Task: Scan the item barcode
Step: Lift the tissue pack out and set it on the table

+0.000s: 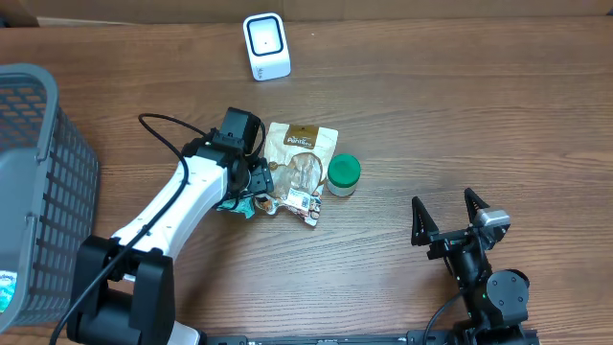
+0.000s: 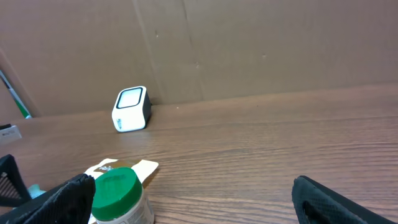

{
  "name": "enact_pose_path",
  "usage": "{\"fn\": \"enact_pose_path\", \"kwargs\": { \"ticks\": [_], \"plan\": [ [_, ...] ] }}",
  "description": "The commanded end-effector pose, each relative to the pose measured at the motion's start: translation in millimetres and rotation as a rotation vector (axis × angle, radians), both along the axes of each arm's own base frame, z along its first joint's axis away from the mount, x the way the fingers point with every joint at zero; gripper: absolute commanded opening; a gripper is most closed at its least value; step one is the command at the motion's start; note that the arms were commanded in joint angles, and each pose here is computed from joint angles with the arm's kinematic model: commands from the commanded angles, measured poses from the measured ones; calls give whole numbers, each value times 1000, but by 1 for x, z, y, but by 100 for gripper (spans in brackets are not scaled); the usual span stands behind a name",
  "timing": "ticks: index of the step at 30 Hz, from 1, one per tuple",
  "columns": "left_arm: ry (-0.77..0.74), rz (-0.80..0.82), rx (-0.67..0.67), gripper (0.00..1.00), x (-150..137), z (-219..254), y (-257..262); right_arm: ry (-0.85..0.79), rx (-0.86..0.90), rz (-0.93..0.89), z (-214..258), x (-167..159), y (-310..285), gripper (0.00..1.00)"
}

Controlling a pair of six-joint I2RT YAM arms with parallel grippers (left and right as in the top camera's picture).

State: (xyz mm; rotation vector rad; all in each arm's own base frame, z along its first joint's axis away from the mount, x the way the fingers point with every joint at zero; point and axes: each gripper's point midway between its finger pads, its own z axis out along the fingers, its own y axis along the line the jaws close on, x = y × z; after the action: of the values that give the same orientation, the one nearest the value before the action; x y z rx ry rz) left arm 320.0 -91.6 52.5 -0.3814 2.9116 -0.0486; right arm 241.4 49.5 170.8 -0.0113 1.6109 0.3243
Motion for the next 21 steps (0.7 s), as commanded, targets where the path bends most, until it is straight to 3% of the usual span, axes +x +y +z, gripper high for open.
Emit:
{"fn": "enact_pose_path", "kwargs": {
  "ticks": [1,9,11,15,21],
  "plan": [
    [-101,-38,36,80,27,47,0,-7,0,-5,-1,0,-1,100],
    [-296,-51,82,82,54,193,29,-7,0,-5,-1,0,-1,100],
    [-344,-11,78,78,55,226,43,-7,0,-5,-1,0,-1,100],
    [-407,90,87,66,46,275,82,-7,0,-5,-1,0,-1,100],
    [-438,338,130,66,12,315,166,-7,0,-5,-1,0,-1,100]
  ]
}}
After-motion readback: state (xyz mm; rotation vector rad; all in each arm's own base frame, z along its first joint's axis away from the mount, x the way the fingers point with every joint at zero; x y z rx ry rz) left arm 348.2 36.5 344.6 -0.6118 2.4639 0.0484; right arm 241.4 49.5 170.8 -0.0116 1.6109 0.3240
